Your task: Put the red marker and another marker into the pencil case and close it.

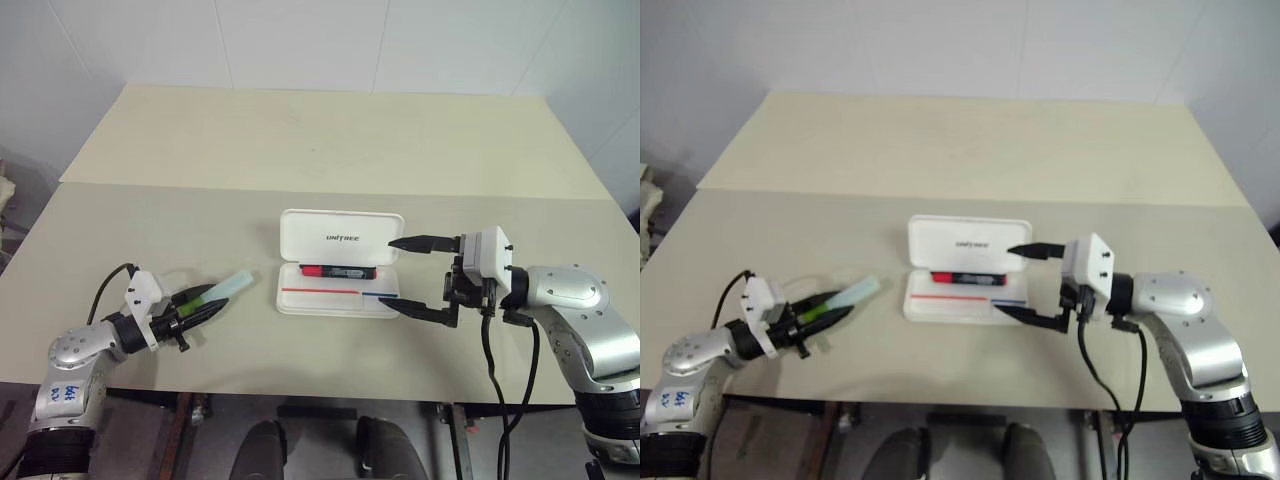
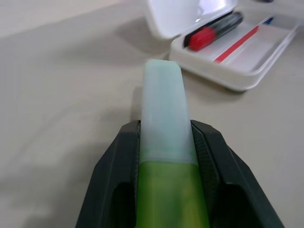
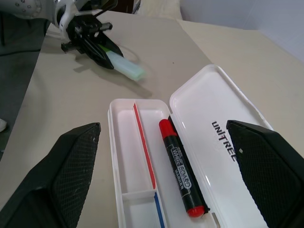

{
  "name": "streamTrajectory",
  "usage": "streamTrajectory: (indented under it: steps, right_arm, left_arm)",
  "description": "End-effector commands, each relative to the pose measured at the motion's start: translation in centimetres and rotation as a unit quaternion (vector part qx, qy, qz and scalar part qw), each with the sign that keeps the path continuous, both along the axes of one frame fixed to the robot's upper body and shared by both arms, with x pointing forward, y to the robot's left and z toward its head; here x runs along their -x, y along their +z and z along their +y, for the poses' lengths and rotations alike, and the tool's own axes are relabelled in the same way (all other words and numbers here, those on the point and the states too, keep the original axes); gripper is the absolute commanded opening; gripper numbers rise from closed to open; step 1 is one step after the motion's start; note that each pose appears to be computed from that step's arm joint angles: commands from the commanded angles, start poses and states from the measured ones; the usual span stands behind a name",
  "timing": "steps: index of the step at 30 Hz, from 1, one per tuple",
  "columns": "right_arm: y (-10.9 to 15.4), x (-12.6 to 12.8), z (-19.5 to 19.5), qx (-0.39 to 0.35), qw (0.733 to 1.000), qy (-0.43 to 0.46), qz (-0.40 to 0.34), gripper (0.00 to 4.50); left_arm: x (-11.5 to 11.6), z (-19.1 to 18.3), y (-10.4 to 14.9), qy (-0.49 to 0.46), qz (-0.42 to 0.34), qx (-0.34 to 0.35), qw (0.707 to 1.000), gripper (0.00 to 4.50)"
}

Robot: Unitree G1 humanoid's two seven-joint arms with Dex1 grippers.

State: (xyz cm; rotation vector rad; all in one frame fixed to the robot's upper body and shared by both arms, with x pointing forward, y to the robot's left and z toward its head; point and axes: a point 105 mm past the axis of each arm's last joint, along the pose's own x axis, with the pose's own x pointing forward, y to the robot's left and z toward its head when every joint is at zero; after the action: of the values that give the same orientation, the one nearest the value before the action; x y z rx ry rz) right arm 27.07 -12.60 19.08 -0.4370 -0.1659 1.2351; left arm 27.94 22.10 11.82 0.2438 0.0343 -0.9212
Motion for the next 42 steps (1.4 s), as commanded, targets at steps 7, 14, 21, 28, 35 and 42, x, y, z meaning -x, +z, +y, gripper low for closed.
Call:
streamTrajectory:
  steps: [7, 14, 21, 28, 35, 42]
  right_arm:
    - [0.0, 0.5, 0.2, -0.013, 1.0, -0.014, -0.02, 4.5]
    - [-0.3, 1.1, -0.3, -0.017, 0.999, -0.04, -0.019, 4.5]
    - [-0.2, 1.9, -1.2, -0.014, 0.997, -0.074, -0.023, 4.5]
    - [0.2, 2.6, -1.7, -0.012, 0.994, -0.101, -0.027, 4.5]
    - [0.2, 3.0, -1.9, -0.013, 0.993, -0.117, -0.028, 4.5]
    - [0.4, 3.0, -1.8, -0.015, 0.992, -0.124, -0.031, 4.5]
  left_arm:
    - [-0.3, -5.4, 3.7, -0.151, -0.049, -0.062, 0.985, 1.14]
    - [-1.3, -8.5, 3.8, -0.219, -0.057, -0.07, 0.971, 1.14]
    - [-2.8, -12.3, 2.7, -0.276, -0.055, -0.06, 0.958, 1.14]
    - [-3.8, -14.3, 1.0, -0.312, -0.042, -0.068, 0.947, 1.14]
    - [-4.7, -14.4, 0.3, -0.312, -0.036, -0.072, 0.947, 1.14]
    - [-4.5, -14.4, -0.1, -0.33, -0.011, -0.057, 0.942, 2.51]
